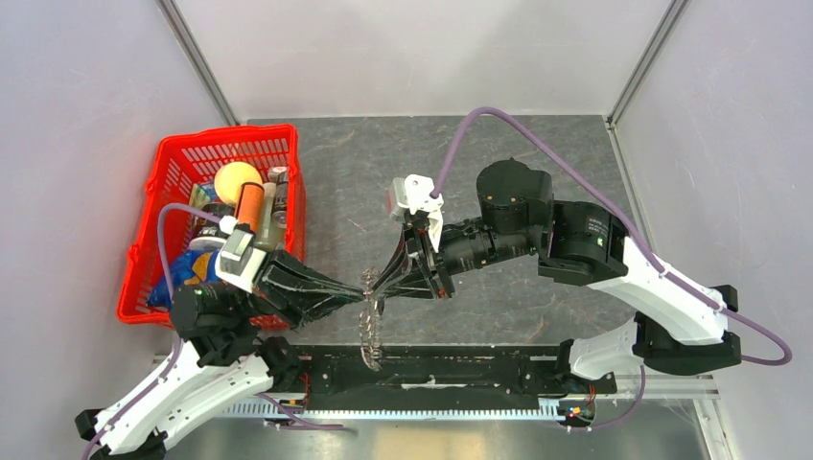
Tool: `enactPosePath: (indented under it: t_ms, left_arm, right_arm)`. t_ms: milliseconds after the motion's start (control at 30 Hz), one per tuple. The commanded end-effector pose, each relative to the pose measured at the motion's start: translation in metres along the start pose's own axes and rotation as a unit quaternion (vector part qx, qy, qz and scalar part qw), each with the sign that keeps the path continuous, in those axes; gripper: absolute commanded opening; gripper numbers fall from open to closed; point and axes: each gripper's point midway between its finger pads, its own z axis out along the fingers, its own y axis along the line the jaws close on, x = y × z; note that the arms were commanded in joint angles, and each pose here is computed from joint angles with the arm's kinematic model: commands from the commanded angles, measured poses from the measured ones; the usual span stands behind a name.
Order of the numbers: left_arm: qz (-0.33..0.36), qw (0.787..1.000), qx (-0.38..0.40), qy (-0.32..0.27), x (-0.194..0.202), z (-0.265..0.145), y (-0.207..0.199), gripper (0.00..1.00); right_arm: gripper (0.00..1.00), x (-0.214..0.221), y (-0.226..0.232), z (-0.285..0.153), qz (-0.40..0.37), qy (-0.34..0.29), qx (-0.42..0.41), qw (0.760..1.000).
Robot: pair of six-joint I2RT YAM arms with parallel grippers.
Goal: Put the keys on the keyring
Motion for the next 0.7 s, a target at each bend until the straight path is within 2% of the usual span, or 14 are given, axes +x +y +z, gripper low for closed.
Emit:
enactPosePath:
  t_ms: [0, 500, 667]
  left_arm:
    - [0.012, 0.999, 0.016, -0.032, -0.0173, 0.0008, -0.0113, 0.02]
    - [0.009, 0.999, 0.013, -0.03, -0.0155, 0.0023, -0.0082, 0.02]
    - [0.009, 0.999, 0.013, -0.03, -0.0156, 0.0023, -0.0081, 0.02]
  right_arm:
    - [0.17, -0.0145, 0.0039, -0.0049, -0.01, -0.023, -0.002, 1.0]
    - [0.14, -0.0131, 0.0061, -0.0099, -0.011, -0.025, -0.001, 1.0]
    - [0.18, -0.0128, 0.0065, -0.0101, -0.009, -0.026, -0.001, 1.0]
